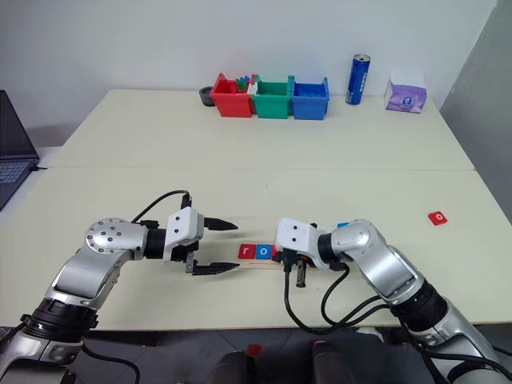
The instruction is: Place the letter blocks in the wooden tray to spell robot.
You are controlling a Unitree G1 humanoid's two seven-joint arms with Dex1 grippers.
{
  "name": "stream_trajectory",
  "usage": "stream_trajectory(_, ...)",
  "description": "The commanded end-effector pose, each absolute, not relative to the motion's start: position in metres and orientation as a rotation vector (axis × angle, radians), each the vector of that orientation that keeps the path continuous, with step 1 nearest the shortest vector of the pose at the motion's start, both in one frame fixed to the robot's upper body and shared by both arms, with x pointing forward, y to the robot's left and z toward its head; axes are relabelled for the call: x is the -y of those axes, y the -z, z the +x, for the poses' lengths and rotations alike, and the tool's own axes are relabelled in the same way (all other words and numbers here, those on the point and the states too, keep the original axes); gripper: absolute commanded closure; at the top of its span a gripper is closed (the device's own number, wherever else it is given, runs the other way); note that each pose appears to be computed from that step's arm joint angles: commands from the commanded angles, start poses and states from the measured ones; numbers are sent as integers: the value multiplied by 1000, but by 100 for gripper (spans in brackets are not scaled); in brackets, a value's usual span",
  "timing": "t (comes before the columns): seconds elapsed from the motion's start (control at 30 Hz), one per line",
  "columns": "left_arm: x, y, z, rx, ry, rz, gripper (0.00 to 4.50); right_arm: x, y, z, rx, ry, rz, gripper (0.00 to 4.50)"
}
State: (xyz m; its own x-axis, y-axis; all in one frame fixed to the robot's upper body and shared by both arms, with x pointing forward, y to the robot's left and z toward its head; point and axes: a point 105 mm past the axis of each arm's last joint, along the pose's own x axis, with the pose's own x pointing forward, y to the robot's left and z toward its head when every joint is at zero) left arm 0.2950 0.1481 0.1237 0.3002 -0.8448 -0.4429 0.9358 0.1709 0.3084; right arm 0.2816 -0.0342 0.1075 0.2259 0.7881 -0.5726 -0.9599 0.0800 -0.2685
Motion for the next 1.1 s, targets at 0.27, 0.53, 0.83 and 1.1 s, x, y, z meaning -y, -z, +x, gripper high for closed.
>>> stream_trajectory(0.27,-147,-134,297,-131,1262,606,0,32,-104,289,-294,-1305,-719,447)
stream_trajectory(0.53,-145,-135,296,-127,1265,602,0,28,-111,286,-280,-1324,-688,447)
stream_trajectory(0.83,-136,-142,294,-94,1272,542,0,54,-157,275,-199,-1271,-565,447)
stream_trajectory(1.1,-103,-157,292,-49,1281,481,0,126,-145,282,-244,-852,-404,261)
